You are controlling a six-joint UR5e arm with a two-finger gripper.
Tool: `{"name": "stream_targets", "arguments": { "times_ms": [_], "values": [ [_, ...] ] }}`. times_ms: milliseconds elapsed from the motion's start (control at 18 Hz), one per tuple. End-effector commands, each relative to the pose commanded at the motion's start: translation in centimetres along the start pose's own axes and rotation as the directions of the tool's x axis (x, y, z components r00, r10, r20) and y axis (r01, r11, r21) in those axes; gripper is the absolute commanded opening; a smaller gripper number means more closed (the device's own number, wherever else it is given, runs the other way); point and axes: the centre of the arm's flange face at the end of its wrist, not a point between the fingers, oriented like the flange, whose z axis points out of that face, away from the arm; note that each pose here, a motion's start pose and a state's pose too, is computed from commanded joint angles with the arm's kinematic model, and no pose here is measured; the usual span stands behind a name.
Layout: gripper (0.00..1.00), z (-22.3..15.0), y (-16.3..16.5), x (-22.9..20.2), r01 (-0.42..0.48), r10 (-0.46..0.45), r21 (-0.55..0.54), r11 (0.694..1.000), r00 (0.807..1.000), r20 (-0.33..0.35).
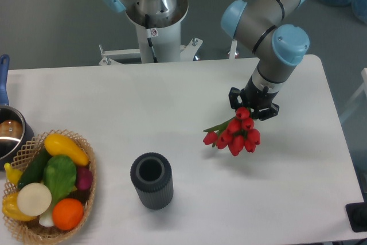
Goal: Place the flowers on the table
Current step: 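Lower the held tulips toward the table surface beside the black vase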
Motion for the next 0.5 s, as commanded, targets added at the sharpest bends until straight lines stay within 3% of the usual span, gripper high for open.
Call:
{"name": "stream_targets", "arguments": {
  "times_ms": [500],
  "values": [
    [0.38,2.3,-1.0,0.3,-0.022,0.021,-0.021,1.000,0.999,-0.029]
  ]
}}
